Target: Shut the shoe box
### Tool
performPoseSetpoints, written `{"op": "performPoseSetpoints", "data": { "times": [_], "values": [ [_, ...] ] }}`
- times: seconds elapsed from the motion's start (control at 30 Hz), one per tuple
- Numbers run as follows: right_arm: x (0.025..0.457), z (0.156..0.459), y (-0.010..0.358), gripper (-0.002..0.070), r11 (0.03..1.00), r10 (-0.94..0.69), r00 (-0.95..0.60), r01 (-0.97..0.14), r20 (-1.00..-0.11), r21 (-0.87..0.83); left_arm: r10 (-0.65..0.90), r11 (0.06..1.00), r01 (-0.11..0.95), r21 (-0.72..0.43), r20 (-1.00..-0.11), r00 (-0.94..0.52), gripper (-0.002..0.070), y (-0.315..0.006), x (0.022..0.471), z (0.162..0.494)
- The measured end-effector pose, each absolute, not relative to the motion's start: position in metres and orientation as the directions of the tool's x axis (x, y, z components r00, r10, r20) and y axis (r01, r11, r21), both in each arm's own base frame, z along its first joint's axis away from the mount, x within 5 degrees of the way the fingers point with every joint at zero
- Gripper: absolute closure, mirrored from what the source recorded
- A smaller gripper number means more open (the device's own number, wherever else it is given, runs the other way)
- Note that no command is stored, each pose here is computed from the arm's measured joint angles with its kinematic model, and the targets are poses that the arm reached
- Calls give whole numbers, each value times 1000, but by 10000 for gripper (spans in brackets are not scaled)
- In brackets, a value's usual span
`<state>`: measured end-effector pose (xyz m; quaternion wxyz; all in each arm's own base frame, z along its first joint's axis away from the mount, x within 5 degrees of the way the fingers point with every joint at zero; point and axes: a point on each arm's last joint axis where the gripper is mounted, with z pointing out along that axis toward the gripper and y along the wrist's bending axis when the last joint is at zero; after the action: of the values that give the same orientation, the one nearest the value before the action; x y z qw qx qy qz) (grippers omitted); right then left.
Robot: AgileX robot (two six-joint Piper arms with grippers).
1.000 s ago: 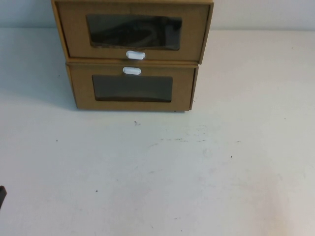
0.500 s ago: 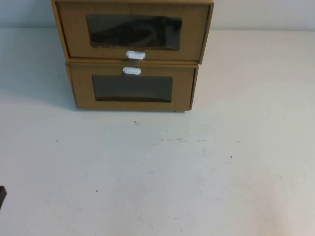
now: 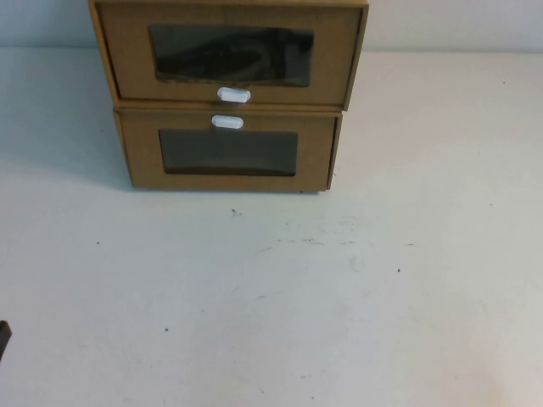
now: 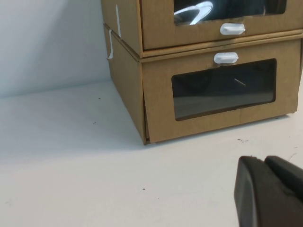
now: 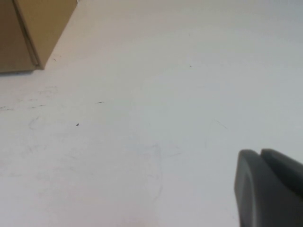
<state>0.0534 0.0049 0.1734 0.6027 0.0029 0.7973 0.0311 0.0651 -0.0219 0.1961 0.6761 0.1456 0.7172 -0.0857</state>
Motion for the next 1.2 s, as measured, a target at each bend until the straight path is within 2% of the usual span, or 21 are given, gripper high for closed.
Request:
{"op": "performPoseSetpoints", "data": {
  "times": [0.6, 0.67, 0.73, 0.97, 1.2],
  "values": [
    [53, 173, 5, 683, 998, 40, -273, -34, -961, 51, 95, 943, 325, 76, -995, -43, 680, -22, 65, 196],
    [53, 173, 5, 686, 998, 40, -273, -34, -961, 51, 134, 938, 326, 117, -991, -27, 680, -22, 65, 196],
    [53, 173, 5, 687, 998, 40, -273, -34, -961, 51, 178, 938, 306, 164, -984, -16, 680, -20, 65, 196],
    [53, 173, 5, 687, 998, 40, -273, -34, -961, 51, 132, 983, 137, 121, -989, -73, 680, -8, 58, 191],
    [53, 174, 5, 687, 998, 41, -269, -34, -962, 52, 121, 988, 119, 93, -961, -248, 680, -6, 53, 175]
  ]
}}
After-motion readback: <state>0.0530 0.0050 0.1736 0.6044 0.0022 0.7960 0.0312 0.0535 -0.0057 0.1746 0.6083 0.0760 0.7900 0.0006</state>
